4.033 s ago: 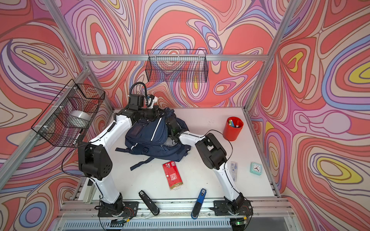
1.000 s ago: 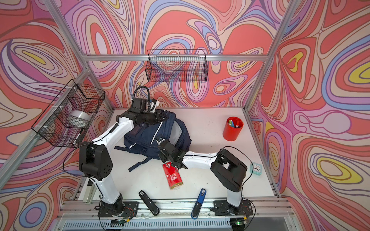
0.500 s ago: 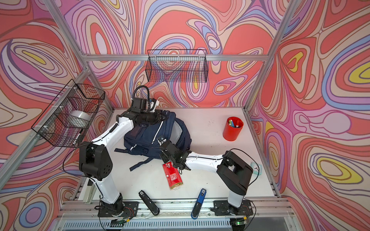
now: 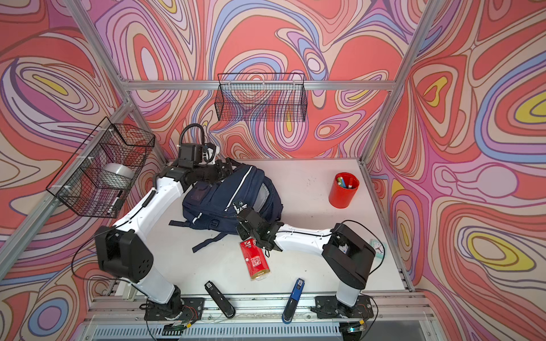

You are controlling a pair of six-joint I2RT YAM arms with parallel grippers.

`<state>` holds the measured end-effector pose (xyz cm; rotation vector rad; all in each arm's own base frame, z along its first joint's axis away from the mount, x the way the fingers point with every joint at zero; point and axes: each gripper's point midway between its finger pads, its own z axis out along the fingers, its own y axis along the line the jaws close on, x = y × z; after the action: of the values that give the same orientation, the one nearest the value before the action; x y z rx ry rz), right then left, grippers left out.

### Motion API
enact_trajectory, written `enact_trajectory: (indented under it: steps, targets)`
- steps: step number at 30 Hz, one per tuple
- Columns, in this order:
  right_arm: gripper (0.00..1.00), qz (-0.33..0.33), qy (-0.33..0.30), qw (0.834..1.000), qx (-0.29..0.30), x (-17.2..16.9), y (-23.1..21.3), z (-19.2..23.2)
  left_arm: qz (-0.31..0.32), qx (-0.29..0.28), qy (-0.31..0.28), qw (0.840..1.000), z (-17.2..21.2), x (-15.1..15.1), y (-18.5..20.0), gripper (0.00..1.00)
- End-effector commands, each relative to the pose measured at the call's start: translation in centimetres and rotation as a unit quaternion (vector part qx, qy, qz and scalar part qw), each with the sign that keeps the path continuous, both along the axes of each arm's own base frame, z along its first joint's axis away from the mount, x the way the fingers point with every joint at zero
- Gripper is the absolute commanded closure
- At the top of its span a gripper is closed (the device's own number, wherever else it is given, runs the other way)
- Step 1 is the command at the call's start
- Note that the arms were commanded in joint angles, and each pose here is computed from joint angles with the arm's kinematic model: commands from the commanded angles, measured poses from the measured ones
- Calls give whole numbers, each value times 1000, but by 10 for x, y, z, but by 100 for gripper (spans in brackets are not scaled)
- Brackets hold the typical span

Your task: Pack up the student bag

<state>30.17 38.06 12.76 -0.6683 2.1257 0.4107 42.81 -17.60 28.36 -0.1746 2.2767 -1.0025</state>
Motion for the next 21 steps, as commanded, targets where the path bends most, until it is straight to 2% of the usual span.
enact_trajectory:
  steps: [1, 2, 4, 6, 8, 11, 13, 16, 20, 21]
  targets:
    - [100, 0, 7, 1000, 25, 1, 7, 2, 34, -28, -15, 999, 20, -9, 17, 0]
    - [100, 3, 8, 1000, 26, 0, 9, 3, 25, -31, -7, 999, 16, -15, 15, 1]
    - [100, 3, 12, 999, 30, 0, 11, 3, 10, -29, 17, 999, 4, -31, 13, 13]
    - [100, -4, 13, 999, 35, 2, 10, 4, 12, -25, 32, 999, -8, -46, 17, 21]
    - [100, -4, 13, 999, 42, 1, 11, 9, 34, -56, 50, 997, -24, -62, 21, 23]
    - [100, -1, 14, 998, 53, 1, 13, 17, 76, -155, 74, 982, -37, -79, 21, 21]
    - [100, 0, 14, 998, 58, 1, 15, 22, 112, -203, 89, 969, -49, -88, 22, 14]
    - [100, 1, 12, 998, 58, 1, 16, 26, 173, -224, 99, 954, -67, -97, 34, 1]
    - [100, 5, 15, 998, 61, 1, 19, 26, 239, -254, 128, 929, -93, -104, 35, 0]
    - [100, 6, 18, 998, 67, 1, 20, 28, 252, -265, 137, 921, -100, -106, 31, 4]
